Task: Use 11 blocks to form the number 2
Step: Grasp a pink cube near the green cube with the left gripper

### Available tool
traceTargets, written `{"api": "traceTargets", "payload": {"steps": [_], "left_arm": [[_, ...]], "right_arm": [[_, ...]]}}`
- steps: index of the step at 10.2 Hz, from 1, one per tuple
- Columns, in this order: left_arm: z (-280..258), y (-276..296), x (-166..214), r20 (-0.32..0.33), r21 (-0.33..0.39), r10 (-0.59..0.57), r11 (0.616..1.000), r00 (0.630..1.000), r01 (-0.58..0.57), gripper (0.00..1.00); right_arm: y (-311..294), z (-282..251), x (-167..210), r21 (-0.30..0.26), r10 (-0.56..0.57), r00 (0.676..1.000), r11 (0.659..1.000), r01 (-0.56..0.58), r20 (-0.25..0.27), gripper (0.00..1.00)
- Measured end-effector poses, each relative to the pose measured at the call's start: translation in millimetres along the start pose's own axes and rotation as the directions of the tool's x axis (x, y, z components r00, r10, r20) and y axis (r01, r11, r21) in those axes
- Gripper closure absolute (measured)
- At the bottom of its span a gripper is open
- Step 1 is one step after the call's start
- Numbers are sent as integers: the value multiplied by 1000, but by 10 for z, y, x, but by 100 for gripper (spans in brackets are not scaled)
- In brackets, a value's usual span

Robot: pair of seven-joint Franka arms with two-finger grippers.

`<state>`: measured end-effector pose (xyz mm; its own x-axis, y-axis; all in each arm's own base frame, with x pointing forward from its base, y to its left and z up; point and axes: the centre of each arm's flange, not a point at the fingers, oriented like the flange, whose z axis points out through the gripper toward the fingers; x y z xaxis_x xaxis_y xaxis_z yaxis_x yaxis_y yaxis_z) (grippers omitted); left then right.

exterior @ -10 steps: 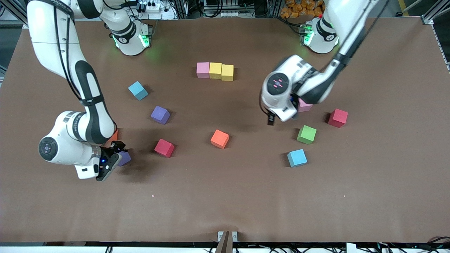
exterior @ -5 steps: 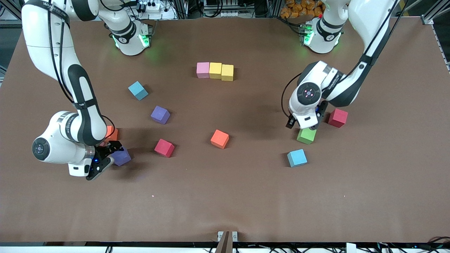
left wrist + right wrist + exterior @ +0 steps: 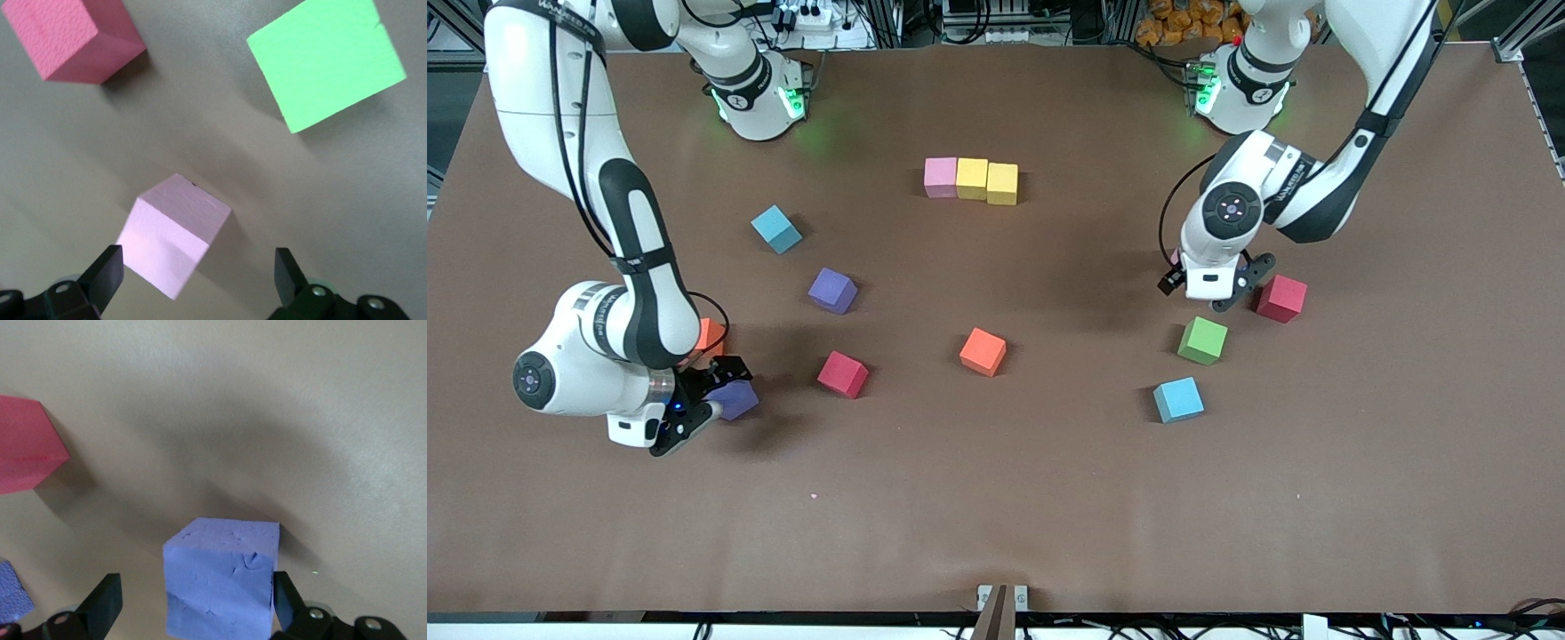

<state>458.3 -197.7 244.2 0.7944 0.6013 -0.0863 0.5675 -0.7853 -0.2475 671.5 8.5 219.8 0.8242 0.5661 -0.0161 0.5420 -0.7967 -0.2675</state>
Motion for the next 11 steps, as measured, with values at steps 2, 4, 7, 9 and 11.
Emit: {"api": "traceTargets", "payload": {"steps": [2,4,7,9,11], "left_arm": [[138,-135,115,9,-26,101,995,995,-100,0],[283,-203,113,16,-45,177,983,984,-177,0],[481,-231,62,49,-51,279,960,959,-276,0],[574,-226,29,69,-54,309,951,948,-306,0],[630,-211,9,80,-61,337,941,938,-333,0]], "right_arm": [[7,42,-32,3,5,1000,1000,-5,6,0],[41,170,-107,-15,19,1000,1000,-19,-1,0],[67,282,-172,-37,30,1000,999,-30,-11,4],[53,272,-151,-43,26,1000,999,-26,-17,29],[-15,211,-78,-51,9,1000,999,-11,-27,37]]}}
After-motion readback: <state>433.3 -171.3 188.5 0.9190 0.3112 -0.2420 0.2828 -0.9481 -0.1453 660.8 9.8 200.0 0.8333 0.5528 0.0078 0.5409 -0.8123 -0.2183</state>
